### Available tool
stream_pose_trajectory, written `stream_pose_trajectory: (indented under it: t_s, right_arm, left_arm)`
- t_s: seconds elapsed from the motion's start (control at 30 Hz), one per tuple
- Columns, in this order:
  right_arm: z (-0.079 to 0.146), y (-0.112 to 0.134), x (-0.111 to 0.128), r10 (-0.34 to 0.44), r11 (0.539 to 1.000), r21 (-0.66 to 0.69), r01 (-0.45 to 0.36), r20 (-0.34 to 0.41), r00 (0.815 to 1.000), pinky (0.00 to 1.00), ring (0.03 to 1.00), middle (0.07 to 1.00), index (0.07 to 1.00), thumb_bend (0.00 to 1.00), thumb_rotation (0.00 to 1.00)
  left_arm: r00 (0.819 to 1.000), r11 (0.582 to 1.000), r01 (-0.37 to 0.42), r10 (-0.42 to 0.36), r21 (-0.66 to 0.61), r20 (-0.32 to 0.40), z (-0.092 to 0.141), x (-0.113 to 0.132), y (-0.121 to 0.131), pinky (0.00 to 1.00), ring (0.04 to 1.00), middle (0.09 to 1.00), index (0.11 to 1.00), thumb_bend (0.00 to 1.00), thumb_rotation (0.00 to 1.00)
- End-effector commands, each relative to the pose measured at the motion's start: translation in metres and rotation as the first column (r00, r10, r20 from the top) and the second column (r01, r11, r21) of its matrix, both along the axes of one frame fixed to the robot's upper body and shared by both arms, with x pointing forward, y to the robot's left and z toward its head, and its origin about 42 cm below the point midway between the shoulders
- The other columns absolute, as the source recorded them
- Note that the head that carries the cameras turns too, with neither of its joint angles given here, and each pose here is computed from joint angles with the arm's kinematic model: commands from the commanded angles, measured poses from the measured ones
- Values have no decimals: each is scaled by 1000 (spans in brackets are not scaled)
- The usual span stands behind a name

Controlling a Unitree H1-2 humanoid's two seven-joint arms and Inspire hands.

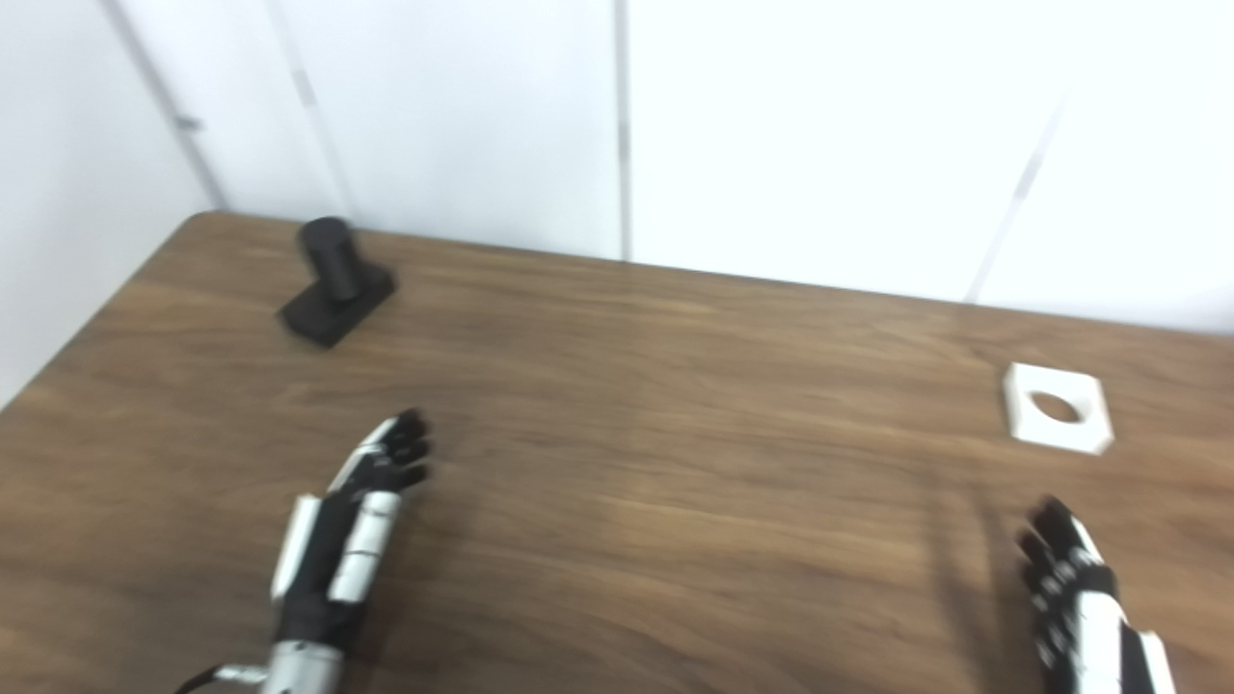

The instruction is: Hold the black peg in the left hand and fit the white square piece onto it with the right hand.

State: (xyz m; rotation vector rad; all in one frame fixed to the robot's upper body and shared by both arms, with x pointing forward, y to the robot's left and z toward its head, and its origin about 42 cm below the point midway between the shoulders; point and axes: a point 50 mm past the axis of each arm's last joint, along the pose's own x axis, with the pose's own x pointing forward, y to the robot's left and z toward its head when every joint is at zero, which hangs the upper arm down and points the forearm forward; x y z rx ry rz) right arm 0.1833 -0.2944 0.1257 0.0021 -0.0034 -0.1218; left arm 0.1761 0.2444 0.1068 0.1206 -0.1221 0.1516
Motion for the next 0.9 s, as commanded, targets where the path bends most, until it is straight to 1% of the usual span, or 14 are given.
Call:
stream_pose_trajectory:
  t_s: [0.0, 0.07, 0.1, 0.13, 0.23, 0.37, 0.43, 0.7, 0.87]
  right_arm:
    - [6, -5, 1, 11, 1000, -8, -10, 53, 999, 1000, 983, 970, 951, 461, 1000]
    - [5, -7, 2, 19, 1000, -18, -18, 50, 999, 1000, 993, 972, 947, 503, 1000]
    - [4, -7, 2, 13, 1000, -29, -12, 48, 999, 1000, 995, 973, 949, 538, 1000]
    - [4, -7, 2, 5, 999, -39, -3, 47, 999, 1000, 983, 959, 931, 550, 1000]
    - [3, -8, 1, -14, 998, -65, 16, 35, 999, 950, 945, 925, 886, 537, 1000]
    - [3, -8, 1, -19, 998, -56, 21, 33, 999, 923, 926, 908, 862, 514, 1000]
    - [3, -8, 2, -18, 998, -53, 20, 37, 999, 921, 920, 900, 853, 529, 1000]
    - [3, -7, 2, -25, 998, -59, 27, 39, 999, 863, 884, 870, 827, 560, 1000]
    - [3, -7, 2, -25, 998, -58, 27, 39, 999, 840, 875, 864, 819, 578, 995]
  left_arm:
    - [998, 995, -46, 48, -83, 28, -2, -6, -29, 821, 873, 886, 886, 617, 832]
    - [999, 996, -48, 50, -75, 19, -4, -5, -32, 806, 874, 881, 878, 649, 829]
    - [999, 997, -48, 49, -68, 15, -5, -5, -33, 807, 876, 880, 878, 660, 826]
    - [999, 997, -47, 48, -61, 12, -6, -5, -35, 812, 877, 878, 877, 665, 825]
    - [999, 998, -42, 42, -47, -3, -10, -5, -37, 834, 886, 883, 881, 683, 835]
    - [999, 999, -33, 33, -39, -6, -13, -5, -39, 854, 897, 887, 883, 707, 843]
    - [1000, 999, -24, 24, -47, -6, -13, -5, -40, 888, 913, 899, 892, 695, 843]
    - [1000, 998, -18, 18, -52, -11, -14, -6, -40, 941, 938, 913, 900, 670, 847]
    - [1000, 998, -21, 21, -64, 1, -12, -5, -41, 920, 929, 910, 897, 630, 814]
